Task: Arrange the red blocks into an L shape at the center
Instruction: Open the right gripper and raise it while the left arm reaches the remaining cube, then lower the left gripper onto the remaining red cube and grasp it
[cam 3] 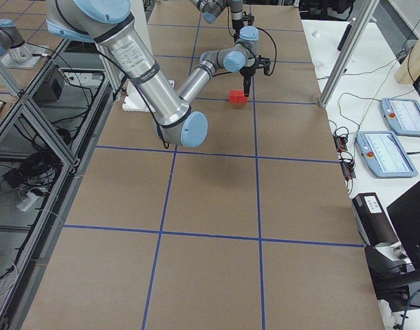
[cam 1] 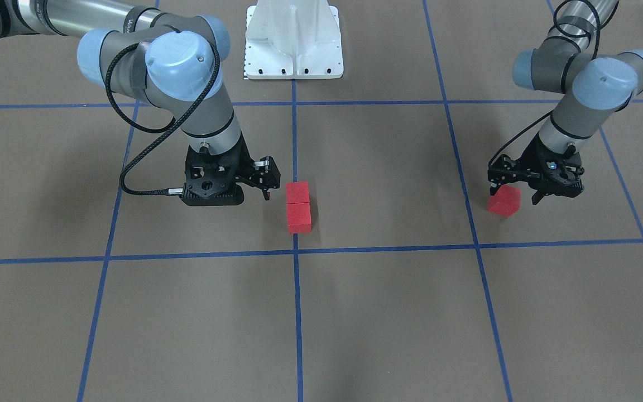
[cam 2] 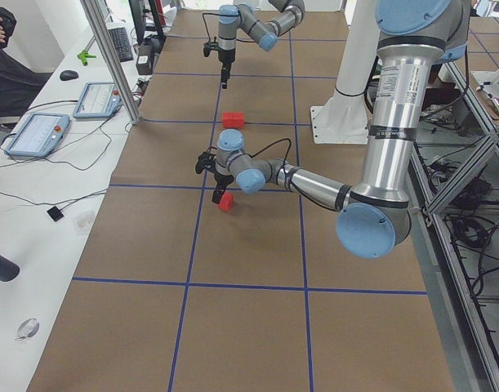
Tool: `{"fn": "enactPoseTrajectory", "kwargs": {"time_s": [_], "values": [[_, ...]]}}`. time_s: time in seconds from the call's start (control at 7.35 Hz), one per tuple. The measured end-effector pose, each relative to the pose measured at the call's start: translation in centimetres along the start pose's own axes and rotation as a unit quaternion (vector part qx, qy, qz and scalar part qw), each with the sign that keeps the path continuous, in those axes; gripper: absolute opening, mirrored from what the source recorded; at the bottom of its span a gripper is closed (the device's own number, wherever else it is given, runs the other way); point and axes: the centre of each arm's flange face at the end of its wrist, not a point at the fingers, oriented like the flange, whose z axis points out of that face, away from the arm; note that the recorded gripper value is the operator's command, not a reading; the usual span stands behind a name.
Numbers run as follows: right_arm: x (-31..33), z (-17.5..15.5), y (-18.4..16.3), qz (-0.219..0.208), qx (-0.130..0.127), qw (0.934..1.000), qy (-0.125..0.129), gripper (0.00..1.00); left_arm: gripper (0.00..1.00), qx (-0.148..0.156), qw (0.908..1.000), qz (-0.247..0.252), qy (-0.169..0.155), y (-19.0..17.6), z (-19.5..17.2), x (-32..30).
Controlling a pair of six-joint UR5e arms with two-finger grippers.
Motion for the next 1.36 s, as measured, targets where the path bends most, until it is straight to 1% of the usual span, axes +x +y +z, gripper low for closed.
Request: {"fn": "enactPoseTrajectory", "kwargs": {"time_s": [0.82, 1.36], "values": [[0.0, 0.0, 0.0, 0.000, 0.000, 1.0000, 0.000, 0.99, 0.99, -0.012, 0.9999, 0.003, -0.011, 0.9, 2.0, 0.0], [-0.1, 0.0, 0.1, 0.001, 0.000, 1.0000, 0.000, 0.99, 0.99, -0.019, 0.9997, 0.005, -0.011, 1.0, 3.0, 0.4]]}}
